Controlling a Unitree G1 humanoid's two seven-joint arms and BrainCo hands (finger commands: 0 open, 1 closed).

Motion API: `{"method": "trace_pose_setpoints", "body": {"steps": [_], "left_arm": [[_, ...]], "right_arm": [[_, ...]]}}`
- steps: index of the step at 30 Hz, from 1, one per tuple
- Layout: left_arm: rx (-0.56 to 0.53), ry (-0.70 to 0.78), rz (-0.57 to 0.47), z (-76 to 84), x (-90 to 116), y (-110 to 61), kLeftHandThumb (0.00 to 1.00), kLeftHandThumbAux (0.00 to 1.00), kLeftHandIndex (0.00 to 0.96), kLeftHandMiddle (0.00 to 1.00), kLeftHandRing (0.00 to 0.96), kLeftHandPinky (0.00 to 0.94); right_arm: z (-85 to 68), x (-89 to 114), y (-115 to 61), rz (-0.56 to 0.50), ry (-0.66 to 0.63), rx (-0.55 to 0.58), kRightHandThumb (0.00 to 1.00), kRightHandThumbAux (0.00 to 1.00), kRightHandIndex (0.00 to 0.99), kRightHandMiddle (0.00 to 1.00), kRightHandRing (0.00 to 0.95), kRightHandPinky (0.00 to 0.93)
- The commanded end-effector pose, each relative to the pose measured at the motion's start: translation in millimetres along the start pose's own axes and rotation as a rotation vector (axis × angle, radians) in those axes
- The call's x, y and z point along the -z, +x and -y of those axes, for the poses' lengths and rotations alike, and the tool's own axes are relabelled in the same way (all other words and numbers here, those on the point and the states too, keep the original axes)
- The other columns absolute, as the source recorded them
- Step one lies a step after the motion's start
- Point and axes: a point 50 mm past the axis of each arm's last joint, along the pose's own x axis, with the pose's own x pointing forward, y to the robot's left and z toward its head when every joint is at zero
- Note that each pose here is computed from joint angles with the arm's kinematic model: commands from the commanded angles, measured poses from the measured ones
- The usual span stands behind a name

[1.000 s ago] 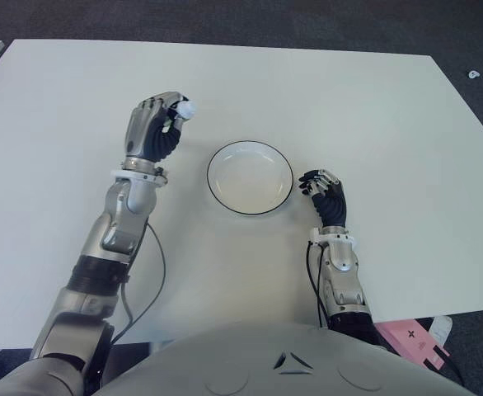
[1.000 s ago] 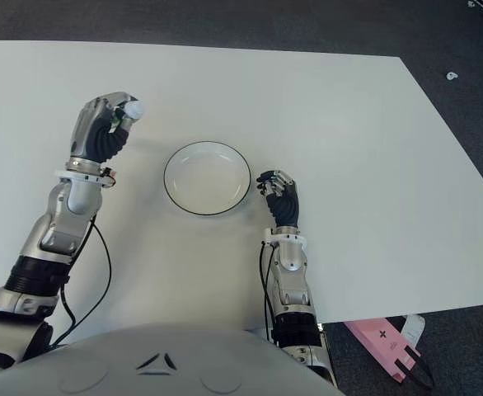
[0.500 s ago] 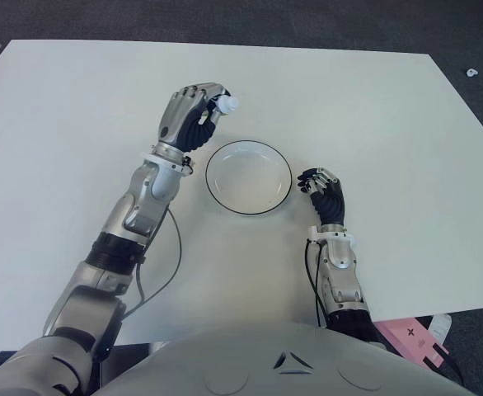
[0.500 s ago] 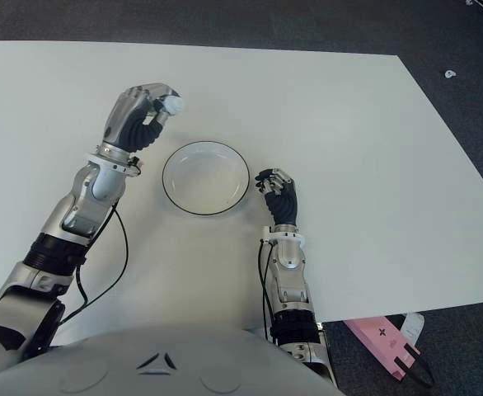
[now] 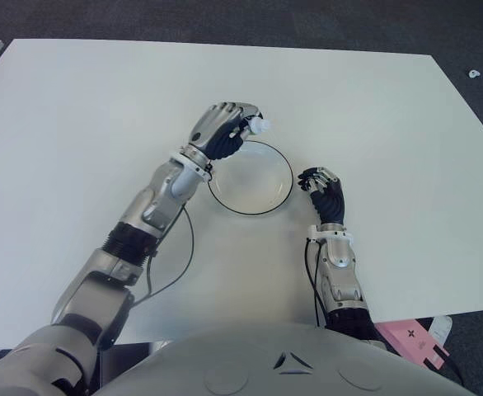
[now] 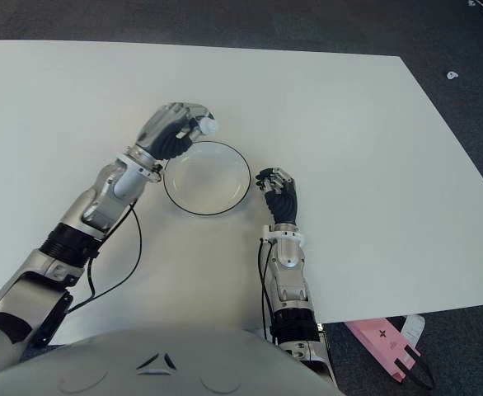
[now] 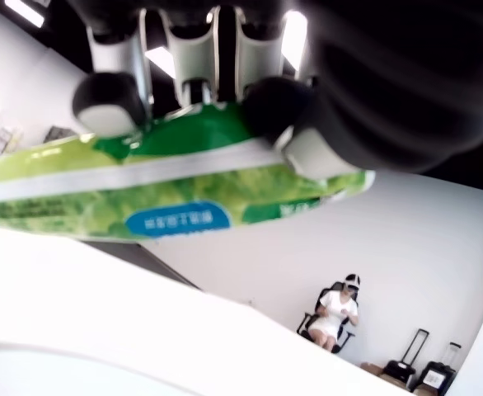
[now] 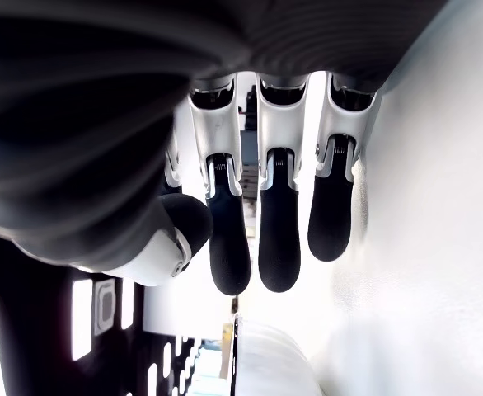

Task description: Put the toothpaste on the table into the plate.

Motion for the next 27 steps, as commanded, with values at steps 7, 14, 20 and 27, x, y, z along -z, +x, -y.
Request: {"method": "trace_pose_setpoints", "body": {"steps": [7, 14, 20, 27], "left_arm": [[0.141, 0.006, 0.008, 22.4, 2.7, 2.1, 0.853, 0.667, 0.402, 0.548, 0.879, 0.871], [0.194, 0.014, 0.003, 32.1, 7.5, -0.3, 0.854, 0.666, 0.402, 0.549, 0.881, 0.875], [0.245, 0.013, -0.030, 44.5, 14.5, -7.5, 0.854, 0.667, 0.401, 0.547, 0.879, 0.865], [0.304, -0.012, -0.065, 65.2, 21.8, -26.4, 0.853, 0.668, 0.399, 0.543, 0.876, 0.864]], "right_arm": [[2.3, 22.5, -13.7, -0.133, -0.010, 0.015, 0.705, 0.731, 0.429, 0.494, 0.490, 0.484], [3.0, 22.8, -16.0, -0.140, -0.012, 0.020, 0.705, 0.730, 0.428, 0.493, 0.483, 0.473], [3.7, 23.2, -18.2, -0.142, -0.010, 0.022, 0.705, 0.730, 0.428, 0.499, 0.489, 0.479], [3.9, 23.4, -20.5, -0.143, -0.013, 0.020, 0.705, 0.730, 0.429, 0.498, 0.485, 0.479]]}}
